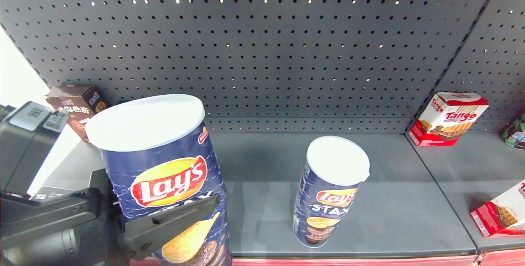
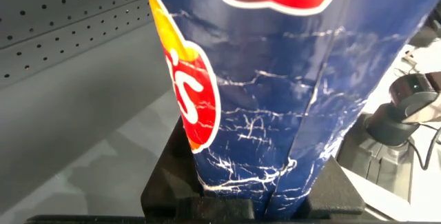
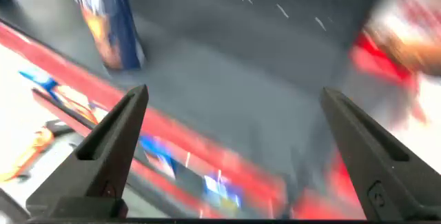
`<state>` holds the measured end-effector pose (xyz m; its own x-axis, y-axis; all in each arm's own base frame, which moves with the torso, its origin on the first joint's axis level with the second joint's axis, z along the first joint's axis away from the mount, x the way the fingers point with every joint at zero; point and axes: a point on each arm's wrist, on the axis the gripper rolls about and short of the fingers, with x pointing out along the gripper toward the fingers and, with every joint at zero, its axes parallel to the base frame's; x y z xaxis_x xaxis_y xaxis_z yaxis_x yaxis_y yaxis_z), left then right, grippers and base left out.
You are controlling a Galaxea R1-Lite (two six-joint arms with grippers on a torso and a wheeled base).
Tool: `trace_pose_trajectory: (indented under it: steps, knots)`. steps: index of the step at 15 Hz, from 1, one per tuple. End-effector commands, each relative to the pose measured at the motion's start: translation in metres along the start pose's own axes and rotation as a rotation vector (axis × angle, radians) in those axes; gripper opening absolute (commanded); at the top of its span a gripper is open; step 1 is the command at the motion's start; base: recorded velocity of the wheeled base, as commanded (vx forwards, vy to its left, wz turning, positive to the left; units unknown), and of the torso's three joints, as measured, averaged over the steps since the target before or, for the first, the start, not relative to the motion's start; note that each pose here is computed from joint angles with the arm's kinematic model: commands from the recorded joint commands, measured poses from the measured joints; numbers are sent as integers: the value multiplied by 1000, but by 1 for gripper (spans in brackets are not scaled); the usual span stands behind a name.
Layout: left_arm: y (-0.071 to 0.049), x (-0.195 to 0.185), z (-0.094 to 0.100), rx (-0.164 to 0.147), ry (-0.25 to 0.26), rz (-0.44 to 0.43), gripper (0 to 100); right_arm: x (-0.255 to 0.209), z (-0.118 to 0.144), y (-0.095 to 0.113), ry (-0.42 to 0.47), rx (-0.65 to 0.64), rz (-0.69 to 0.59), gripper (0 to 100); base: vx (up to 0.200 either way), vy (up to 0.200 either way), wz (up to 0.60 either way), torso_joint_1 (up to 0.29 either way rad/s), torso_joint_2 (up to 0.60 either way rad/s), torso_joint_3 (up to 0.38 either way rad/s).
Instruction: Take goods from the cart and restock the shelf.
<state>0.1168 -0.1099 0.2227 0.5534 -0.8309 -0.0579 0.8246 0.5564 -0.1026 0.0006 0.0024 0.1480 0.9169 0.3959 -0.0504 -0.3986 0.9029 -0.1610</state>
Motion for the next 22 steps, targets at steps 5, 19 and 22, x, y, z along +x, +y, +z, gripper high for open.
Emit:
trace_pose_trajectory:
  steps: [5,19,22]
  knots:
    - [-1,-4,-3,-1,3,-2,0,-24,-66,8,-37,124,-280,100,0,0,0,0,0,0]
    - [-1,0,-2,52,8,-6,0,-21,-66,12,-30,48,-104,100,0,0,0,0,0,0]
    - [-1,-2,1,51,-2,-1,0,-22,-67,12,-60,78,-90,100,0,0,0,0,0,0]
